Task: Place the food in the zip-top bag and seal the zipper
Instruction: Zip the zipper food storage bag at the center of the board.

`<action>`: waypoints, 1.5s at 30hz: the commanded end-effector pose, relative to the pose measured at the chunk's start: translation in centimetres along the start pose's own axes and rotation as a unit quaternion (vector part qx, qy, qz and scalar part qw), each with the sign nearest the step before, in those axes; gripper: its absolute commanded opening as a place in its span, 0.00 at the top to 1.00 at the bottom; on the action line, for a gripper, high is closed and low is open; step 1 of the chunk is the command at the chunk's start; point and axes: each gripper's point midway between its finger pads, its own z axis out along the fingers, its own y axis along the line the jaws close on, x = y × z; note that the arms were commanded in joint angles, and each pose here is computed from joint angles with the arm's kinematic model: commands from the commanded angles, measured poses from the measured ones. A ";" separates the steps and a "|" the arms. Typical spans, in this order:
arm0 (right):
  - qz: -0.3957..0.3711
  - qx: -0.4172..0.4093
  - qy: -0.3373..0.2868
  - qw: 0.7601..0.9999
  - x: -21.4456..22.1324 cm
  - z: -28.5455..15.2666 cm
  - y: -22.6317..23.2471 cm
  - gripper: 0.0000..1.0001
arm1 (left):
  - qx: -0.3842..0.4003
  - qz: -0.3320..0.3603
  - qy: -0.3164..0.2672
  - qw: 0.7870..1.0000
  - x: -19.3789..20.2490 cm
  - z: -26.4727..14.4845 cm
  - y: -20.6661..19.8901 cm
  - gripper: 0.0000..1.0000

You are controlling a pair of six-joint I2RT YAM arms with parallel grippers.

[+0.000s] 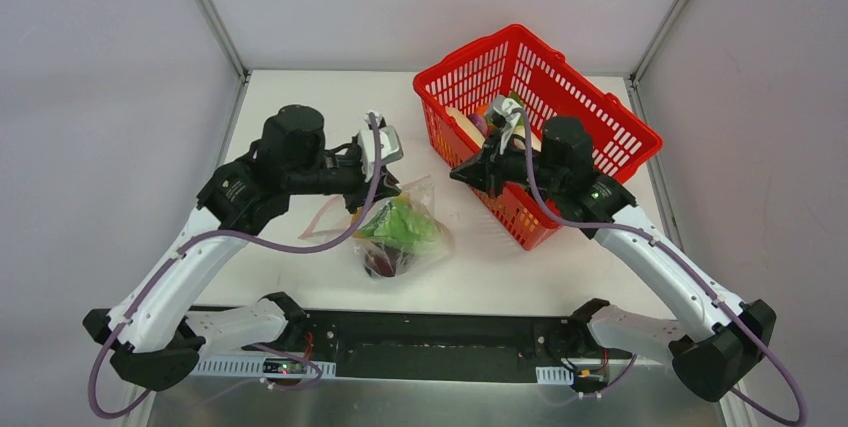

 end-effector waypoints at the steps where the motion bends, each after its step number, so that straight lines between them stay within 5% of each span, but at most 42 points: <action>1: -0.001 0.030 -0.005 1.000 -0.1 -0.6 -1.2 1.00 | -0.023 0.003 -0.028 0.999 -1.0 -1.8 -0.1 1.00; 7: -0.023 -0.058 -0.014 0.998 -0.8 -1.0 1.9 1.00 | 0.016 -0.004 -0.046 0.999 -2.1 -0.7 -0.8 1.00; 13: -0.080 -0.121 -0.010 0.989 -2.1 -1.5 4.0 0.46 | 0.066 -0.014 -0.048 0.997 -3.1 0.7 -1.5 1.00; 21: -0.067 -0.187 0.017 0.980 -1.1 0.0 4.6 0.37 | 0.100 -0.028 -0.054 0.993 -3.7 1.7 -2.0 1.00; 33: -0.055 -0.219 0.010 0.974 -1.6 1.8 5.5 0.64 | 0.116 -0.038 -0.045 0.992 -3.7 2.5 -2.0 1.00; 39: -0.053 -0.207 0.009 0.977 -1.3 1.7 5.4 0.98 | 0.112 -0.040 -0.037 0.992 -3.3 2.5 -2.0 1.00; 45: -0.045 -0.112 -0.020 0.992 -2.2 1.7 3.0 1.00 | 0.071 -0.031 -0.016 0.997 -2.2 1.4 -1.3 1.00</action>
